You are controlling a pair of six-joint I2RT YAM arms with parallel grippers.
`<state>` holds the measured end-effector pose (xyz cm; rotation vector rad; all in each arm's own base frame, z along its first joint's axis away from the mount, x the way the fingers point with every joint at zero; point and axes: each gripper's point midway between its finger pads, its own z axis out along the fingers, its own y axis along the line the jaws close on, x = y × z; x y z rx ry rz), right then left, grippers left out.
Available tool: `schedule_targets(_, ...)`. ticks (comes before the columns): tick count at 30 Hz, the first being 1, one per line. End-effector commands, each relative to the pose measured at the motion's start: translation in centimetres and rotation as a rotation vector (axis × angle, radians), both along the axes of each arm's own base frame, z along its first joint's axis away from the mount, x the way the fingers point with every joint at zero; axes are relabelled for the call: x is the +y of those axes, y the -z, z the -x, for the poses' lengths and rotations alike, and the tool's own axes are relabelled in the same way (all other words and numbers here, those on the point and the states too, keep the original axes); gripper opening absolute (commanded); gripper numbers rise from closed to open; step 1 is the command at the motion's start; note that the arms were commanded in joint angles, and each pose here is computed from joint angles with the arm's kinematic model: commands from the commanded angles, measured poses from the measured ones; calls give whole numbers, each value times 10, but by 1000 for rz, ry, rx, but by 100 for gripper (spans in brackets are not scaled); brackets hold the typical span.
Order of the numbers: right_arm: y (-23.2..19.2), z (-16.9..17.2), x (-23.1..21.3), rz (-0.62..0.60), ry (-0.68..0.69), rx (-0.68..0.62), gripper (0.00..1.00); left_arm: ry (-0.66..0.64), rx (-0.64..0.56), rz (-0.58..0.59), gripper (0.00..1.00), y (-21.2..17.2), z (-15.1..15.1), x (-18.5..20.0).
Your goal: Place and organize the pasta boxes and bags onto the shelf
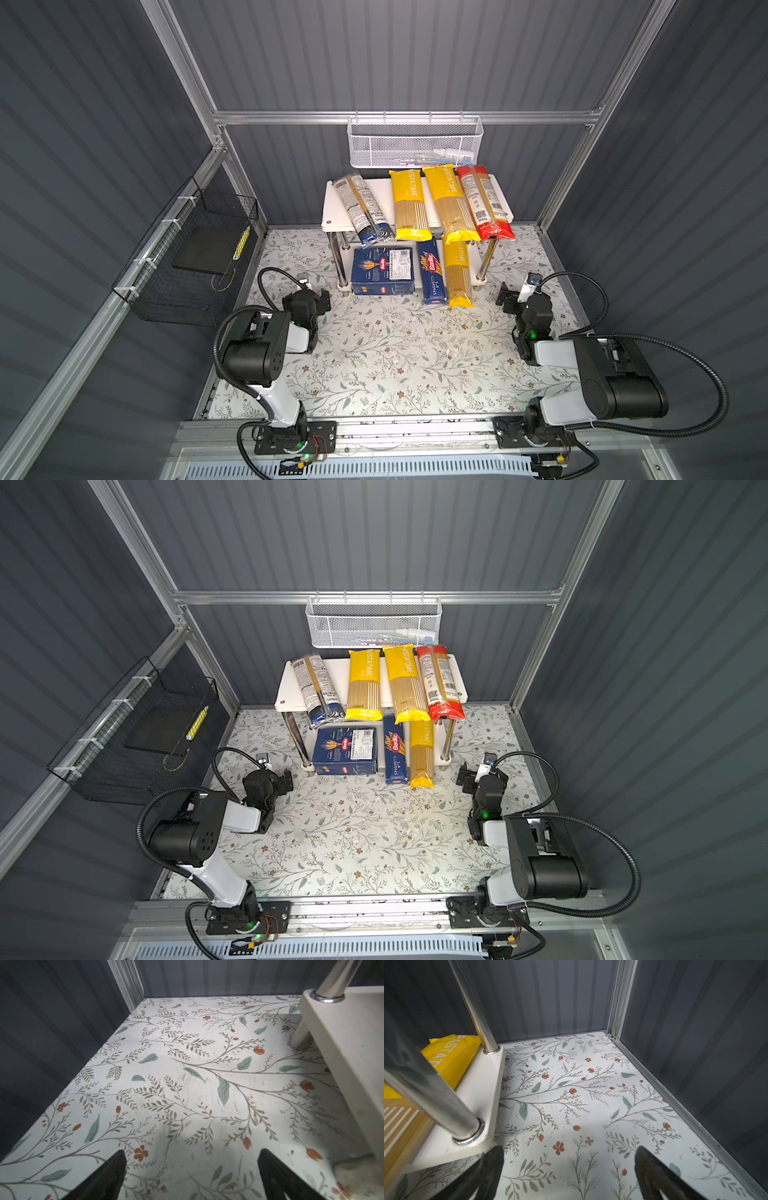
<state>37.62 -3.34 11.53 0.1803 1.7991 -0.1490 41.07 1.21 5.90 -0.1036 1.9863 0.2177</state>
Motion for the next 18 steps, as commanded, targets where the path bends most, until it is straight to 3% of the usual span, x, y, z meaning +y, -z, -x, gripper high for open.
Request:
schedule_targets(1,-7,-4,0,-1,-5,-25,99,30,-8,12,100,-6,-4,-6)
schedule_targets(18,-8,-4,1,-2,-7,-25,99,33,-19,13,99,-6,-5,-7)
